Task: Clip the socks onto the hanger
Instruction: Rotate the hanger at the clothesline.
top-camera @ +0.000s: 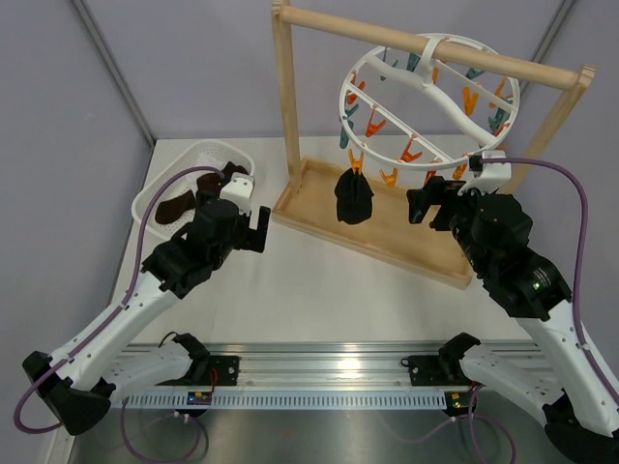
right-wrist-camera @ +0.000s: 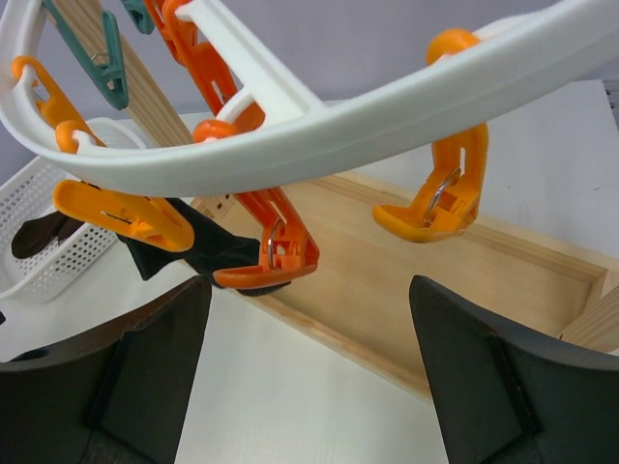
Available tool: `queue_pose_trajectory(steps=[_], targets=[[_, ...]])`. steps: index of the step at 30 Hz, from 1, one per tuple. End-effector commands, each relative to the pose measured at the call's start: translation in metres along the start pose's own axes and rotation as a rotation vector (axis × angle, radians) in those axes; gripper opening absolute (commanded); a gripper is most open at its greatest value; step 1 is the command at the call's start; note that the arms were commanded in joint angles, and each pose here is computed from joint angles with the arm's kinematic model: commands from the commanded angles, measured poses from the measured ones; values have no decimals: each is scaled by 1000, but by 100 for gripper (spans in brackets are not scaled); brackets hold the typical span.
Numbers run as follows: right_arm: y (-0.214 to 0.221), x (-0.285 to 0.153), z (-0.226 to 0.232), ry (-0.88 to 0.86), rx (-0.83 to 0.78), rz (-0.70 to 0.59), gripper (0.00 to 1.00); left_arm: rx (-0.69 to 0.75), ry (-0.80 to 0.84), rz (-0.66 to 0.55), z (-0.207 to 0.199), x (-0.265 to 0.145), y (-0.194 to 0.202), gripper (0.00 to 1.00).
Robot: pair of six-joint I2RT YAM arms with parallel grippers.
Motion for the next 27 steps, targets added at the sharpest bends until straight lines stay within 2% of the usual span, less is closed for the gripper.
queue_pose_trajectory(steps=[1, 4, 8, 11, 27], targets=[[-29, 1, 0, 25, 19, -94, 89, -15, -14, -51, 2, -1, -8, 99], [-32, 8, 7, -9, 21, -98, 84, -15, -18, -55, 3, -1, -8, 99], [-34, 16, 16, -46, 33, -93, 70, -12, -21, -55, 4, -1, -8, 99], [-30, 25, 28, -115, 39, -64, 66, -8, -25, -48, 4, 0, -6, 99], [-28, 46, 69, -346, 110, -18, 61, -2, -34, -45, 4, 2, -5, 99]])
Point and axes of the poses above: each gripper's point midway between its finger pads, its own x axis out along the fingers, its own z axis along the line the jaws close on, y = z × x, the point moved 6 cm from there along -x, back along the fingers, and after that the axes turned 9 degrees about -x, right-handed, at the moved point
